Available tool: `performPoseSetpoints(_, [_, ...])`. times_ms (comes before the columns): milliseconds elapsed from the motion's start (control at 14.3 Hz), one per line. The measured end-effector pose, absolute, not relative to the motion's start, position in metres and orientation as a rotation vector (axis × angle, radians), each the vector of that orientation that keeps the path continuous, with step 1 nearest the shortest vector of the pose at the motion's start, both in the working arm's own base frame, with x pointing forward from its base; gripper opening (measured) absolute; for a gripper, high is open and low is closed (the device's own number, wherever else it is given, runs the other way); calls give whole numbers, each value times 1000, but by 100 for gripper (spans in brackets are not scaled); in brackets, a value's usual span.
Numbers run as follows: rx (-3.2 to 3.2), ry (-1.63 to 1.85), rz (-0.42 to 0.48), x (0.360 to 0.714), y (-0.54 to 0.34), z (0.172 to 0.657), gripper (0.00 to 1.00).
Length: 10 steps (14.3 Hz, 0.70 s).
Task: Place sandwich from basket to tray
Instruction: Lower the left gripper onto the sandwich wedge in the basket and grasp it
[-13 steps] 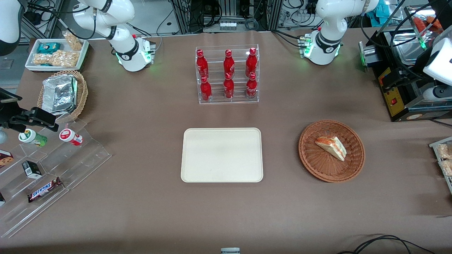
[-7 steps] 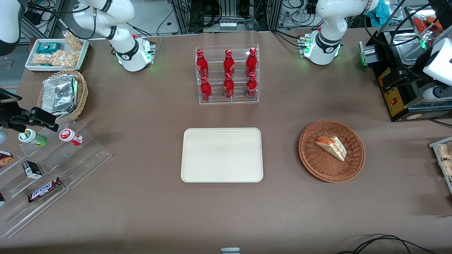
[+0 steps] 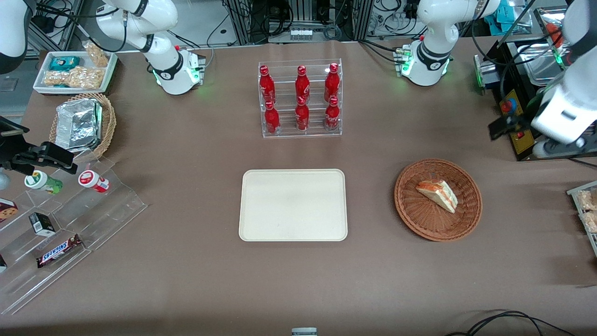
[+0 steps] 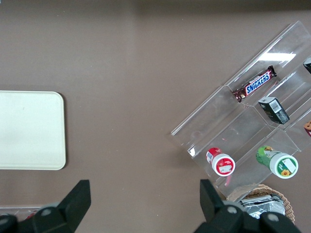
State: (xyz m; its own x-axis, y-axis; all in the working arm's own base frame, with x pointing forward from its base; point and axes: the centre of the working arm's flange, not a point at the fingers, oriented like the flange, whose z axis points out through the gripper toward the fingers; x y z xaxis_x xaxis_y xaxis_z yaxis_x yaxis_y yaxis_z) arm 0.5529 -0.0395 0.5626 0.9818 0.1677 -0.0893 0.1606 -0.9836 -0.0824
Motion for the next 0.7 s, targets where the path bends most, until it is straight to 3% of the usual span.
performPoseSetpoints(698, [-2884, -1129, 126, 587, -69, 360, 100])
